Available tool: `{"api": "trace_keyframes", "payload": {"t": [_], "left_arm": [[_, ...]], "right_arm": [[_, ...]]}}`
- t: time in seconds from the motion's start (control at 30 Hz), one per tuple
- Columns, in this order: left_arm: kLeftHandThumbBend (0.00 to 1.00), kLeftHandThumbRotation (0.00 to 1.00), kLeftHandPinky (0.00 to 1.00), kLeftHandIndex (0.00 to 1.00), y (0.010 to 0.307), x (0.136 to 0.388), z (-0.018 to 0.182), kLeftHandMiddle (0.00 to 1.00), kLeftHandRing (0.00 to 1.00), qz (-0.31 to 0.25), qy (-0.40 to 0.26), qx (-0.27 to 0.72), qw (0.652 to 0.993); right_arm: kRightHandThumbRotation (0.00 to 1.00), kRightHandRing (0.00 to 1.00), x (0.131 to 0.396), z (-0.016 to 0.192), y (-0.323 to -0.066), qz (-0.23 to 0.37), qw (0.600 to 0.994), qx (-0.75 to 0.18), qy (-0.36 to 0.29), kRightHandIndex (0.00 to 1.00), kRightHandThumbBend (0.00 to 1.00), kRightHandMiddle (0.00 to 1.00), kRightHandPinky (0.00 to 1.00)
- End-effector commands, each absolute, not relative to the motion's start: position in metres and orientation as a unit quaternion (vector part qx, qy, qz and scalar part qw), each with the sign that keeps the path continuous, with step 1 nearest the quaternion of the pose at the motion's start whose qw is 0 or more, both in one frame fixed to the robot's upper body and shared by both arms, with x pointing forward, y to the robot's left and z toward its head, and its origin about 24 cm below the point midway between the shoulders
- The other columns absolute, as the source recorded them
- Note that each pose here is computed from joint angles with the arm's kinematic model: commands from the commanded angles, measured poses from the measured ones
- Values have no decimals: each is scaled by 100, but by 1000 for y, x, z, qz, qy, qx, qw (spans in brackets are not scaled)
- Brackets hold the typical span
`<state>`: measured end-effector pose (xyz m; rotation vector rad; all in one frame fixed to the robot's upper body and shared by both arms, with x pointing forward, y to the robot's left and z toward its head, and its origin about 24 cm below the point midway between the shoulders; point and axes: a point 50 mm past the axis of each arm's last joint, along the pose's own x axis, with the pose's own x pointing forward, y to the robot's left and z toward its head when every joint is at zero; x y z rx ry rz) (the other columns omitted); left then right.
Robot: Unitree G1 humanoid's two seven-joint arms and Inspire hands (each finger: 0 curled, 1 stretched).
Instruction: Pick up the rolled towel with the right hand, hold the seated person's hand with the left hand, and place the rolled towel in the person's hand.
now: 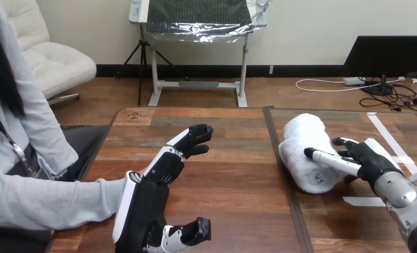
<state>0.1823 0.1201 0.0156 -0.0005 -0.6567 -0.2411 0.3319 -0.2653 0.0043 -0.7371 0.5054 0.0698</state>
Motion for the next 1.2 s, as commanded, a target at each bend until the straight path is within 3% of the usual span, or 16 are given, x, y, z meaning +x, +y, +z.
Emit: {"api": "trace_keyframes", "payload": {"t": [0.0, 0.27, 0.37, 0.4, 0.47, 0.67, 0.7, 0.87, 1.17], "left_arm": [[100, 74, 78, 80, 120, 189, 30, 82, 82, -117, -361, -2, 925], [100, 73, 78, 79, 120, 189, 31, 81, 82, -117, -362, -3, 925], [100, 73, 79, 79, 120, 189, 31, 82, 82, -119, -361, -5, 925], [100, 72, 79, 79, 120, 189, 31, 82, 82, -119, -362, -6, 925], [100, 72, 80, 79, 120, 189, 31, 82, 82, -119, -362, -7, 924], [100, 72, 80, 78, 120, 190, 31, 81, 82, -120, -363, -7, 924], [100, 72, 81, 78, 120, 191, 32, 81, 81, -121, -364, -6, 923], [100, 73, 79, 77, 120, 191, 33, 81, 80, -122, -365, -2, 923], [100, 72, 79, 77, 120, 191, 32, 81, 80, -121, -362, -3, 924]], "right_arm": [[63, 85, 321, -25, -230, 89, 897, -336, 273, 92, 83, 88, 81], [49, 83, 321, -26, -228, 71, 900, -334, 272, 88, 81, 86, 80], [41, 82, 322, -26, -227, 58, 904, -323, 275, 86, 80, 84, 78], [33, 80, 322, -26, -227, 53, 906, -317, 277, 83, 79, 83, 76], [27, 79, 322, -26, -227, 41, 911, -301, 278, 82, 78, 82, 74], [8, 68, 323, -25, -228, 22, 919, -281, 275, 74, 77, 75, 59], [0, 59, 324, -24, -229, 16, 920, -282, 272, 68, 76, 68, 48], [0, 54, 324, -22, -232, 2, 927, -273, 258, 61, 74, 62, 43], [0, 57, 324, -20, -234, -21, 938, -244, 243, 58, 73, 63, 46]]}}
